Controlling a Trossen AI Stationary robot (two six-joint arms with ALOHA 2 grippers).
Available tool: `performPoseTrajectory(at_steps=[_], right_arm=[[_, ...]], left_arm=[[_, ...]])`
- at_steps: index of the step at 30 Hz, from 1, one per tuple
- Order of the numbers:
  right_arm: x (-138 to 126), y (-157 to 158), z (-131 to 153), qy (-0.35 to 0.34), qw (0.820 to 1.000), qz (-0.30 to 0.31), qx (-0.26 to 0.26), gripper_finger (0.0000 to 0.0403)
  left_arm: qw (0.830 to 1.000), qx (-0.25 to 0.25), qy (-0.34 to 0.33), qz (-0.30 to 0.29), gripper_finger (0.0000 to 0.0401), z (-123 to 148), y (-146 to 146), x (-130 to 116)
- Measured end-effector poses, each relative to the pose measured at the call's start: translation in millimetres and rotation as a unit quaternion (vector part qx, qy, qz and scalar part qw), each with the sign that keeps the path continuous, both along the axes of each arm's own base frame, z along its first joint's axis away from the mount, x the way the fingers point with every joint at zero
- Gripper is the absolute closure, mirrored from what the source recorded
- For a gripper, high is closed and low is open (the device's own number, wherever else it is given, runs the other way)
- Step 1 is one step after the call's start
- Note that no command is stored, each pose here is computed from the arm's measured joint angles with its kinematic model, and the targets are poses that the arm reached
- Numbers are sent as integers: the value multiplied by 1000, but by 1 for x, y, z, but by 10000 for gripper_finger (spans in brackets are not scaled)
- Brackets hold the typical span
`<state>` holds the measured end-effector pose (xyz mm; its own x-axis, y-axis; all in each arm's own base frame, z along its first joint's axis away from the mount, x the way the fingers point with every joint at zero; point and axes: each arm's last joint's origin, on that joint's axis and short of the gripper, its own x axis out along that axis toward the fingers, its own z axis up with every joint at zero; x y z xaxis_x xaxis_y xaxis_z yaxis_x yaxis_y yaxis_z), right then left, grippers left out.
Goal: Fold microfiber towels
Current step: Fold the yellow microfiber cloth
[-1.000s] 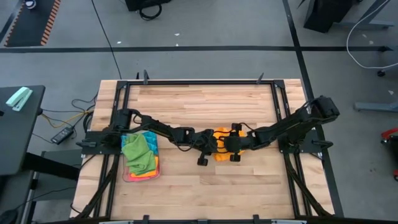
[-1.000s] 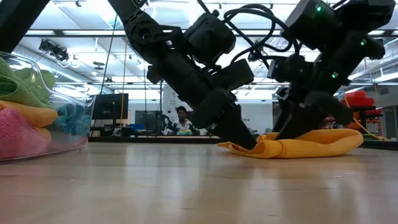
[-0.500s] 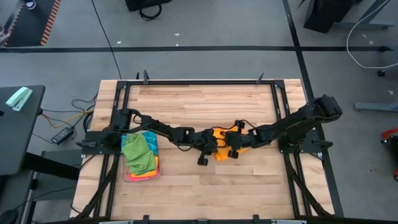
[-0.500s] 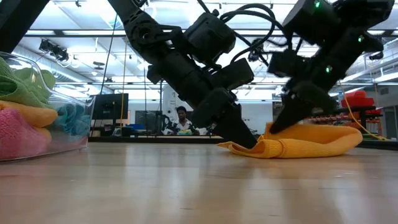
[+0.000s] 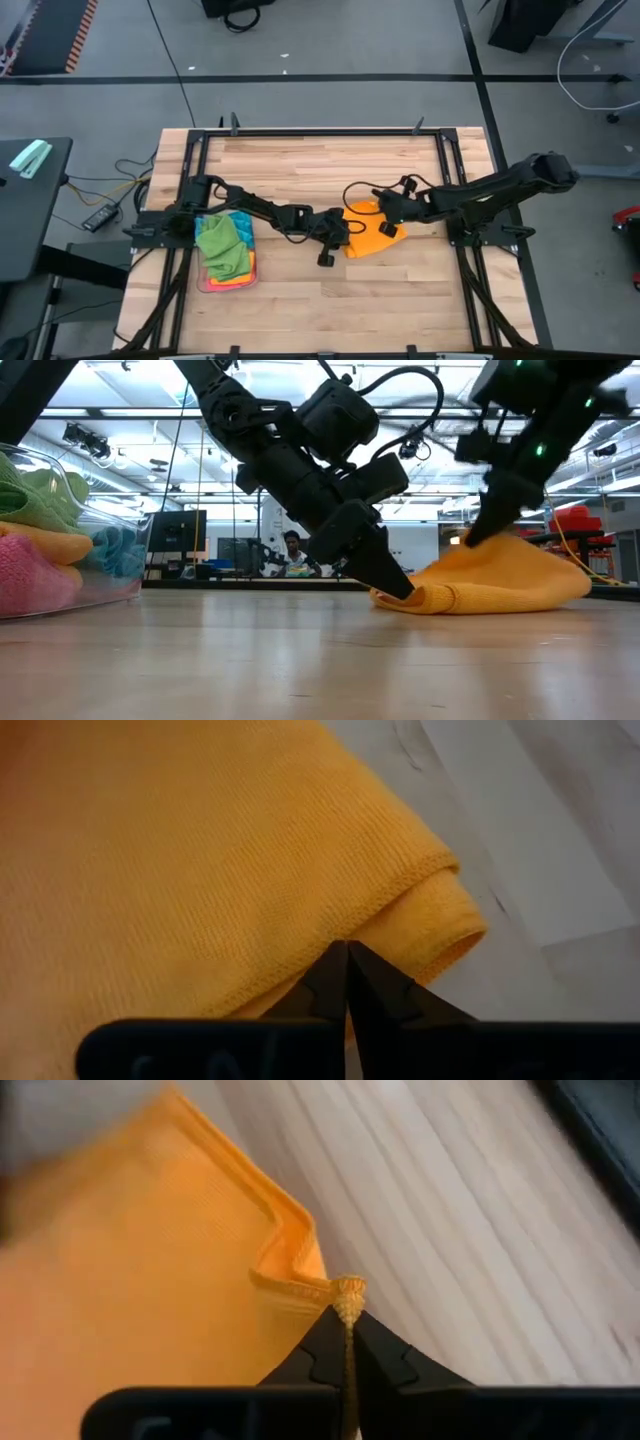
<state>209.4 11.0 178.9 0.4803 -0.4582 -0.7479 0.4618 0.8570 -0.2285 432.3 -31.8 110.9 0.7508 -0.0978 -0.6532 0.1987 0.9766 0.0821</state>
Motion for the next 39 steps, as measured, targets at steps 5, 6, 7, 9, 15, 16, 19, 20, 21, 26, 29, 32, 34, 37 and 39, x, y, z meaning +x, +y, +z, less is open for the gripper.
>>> performPoseTrajectory(at_steps=[5, 6, 7, 9, 15, 16, 19, 20, 21, 26, 29, 32, 34, 37, 39], right_arm=[[-4, -16, -25, 46, 999, 16, 23, 373], [-4, -19, -29, 47, 998, 15, 26, 365], [-6, -22, -32, 50, 998, 10, 29, 357], [-10, -29, -36, 63, 998, -7, 31, 336], [-21, -49, -25, 90, 992, -64, 53, 262], [-22, -52, -21, 94, 992, -72, 54, 251], [-24, -55, -9, 81, 991, -80, 66, 227], [-23, -53, -5, 67, 993, -70, 74, 222], [-21, -51, -2, 50, 994, -56, 84, 219], [-11, -30, 9, -17, 995, 19, 96, 215], [-5, -13, 10, -49, 992, 54, 104, 215], [0, 4, 4, -76, 987, 82, 117, 215], [3, 16, 2, -104, 982, 104, 119, 215], [6, 33, -2, -148, 976, 122, 107, 215], [7, 42, -6, -167, 973, 129, 90, 215]], left_arm=[[1000, -1, 0, -1, 377, 0, -1, 0], [1000, -1, 0, -1, 378, 0, -1, 0], [1000, -1, 0, -1, 380, 0, -1, 0], [1000, -1, 0, -1, 385, 0, -1, 0], [1000, 0, 3, -7, 389, 0, -6, -1], [1000, 1, 4, -10, 386, 0, -8, -1], [1000, 9, 12, -20, 378, -1, -11, -3], [1000, 9, 13, -21, 376, -2, -11, -3], [1000, 9, 14, -22, 375, -2, -12, -3], [999, 12, 15, -27, 374, -2, -15, -4], [999, 14, 23, -31, 378, 2, -17, -6], [998, 22, 32, -41, 382, 8, -19, -9], [998, 29, 33, -48, 382, 15, -19, -11], [997, 35, 47, -56, 378, 23, -21, -17], [996, 40, 47, -63, 374, 29, -22, -19]])
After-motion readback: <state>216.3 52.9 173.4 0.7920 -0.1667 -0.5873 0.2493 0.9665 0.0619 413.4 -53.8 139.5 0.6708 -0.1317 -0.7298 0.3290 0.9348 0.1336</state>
